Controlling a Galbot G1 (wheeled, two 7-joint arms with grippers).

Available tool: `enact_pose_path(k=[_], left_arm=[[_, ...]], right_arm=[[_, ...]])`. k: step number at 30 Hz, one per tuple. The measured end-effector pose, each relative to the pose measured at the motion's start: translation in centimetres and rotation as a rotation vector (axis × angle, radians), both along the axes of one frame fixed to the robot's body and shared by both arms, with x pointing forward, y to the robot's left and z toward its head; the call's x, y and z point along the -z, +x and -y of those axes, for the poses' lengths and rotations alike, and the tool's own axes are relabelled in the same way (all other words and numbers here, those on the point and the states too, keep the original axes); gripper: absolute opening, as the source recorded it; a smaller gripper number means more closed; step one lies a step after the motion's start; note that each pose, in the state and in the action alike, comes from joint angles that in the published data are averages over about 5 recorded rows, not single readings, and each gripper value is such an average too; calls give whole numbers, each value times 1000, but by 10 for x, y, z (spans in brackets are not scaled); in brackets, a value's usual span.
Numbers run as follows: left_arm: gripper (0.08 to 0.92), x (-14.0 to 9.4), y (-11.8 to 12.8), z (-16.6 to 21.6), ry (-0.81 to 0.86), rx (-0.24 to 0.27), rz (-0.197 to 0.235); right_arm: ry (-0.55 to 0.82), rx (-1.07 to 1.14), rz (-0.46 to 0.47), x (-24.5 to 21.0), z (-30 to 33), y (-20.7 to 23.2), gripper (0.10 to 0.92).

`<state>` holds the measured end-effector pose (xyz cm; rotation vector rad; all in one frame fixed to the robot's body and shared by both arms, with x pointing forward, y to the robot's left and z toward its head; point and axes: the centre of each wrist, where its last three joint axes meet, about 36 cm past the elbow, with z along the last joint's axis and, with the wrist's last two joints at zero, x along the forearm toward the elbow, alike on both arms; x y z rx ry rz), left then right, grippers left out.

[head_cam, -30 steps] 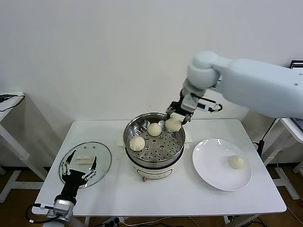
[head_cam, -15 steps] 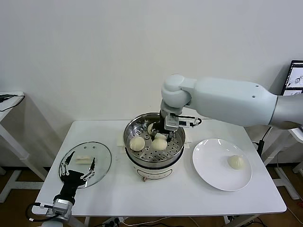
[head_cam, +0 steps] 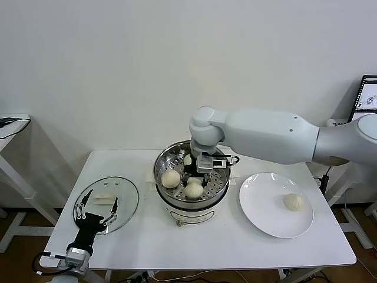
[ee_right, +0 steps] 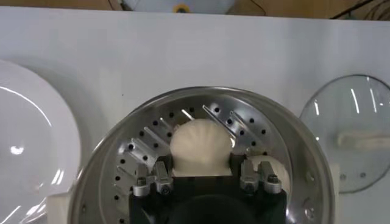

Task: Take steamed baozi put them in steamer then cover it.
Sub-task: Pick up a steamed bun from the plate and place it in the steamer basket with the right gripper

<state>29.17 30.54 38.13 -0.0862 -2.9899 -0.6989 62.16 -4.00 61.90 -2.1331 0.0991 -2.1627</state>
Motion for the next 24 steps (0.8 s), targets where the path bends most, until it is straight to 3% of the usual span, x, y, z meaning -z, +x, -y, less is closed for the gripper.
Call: enact_pose_path(k=[10, 18, 24], left_arm=[[823, 0, -1, 0, -2, -2, -2], [823, -1, -2, 0, -3, -3, 1], [823, -2, -2, 2, -7, 1, 4]], right_arm=[[-11, -7, -17, 20, -8, 1, 637], [9, 15, -4, 18, -3, 7, 793], [62, 62, 26, -13, 11, 16, 822]])
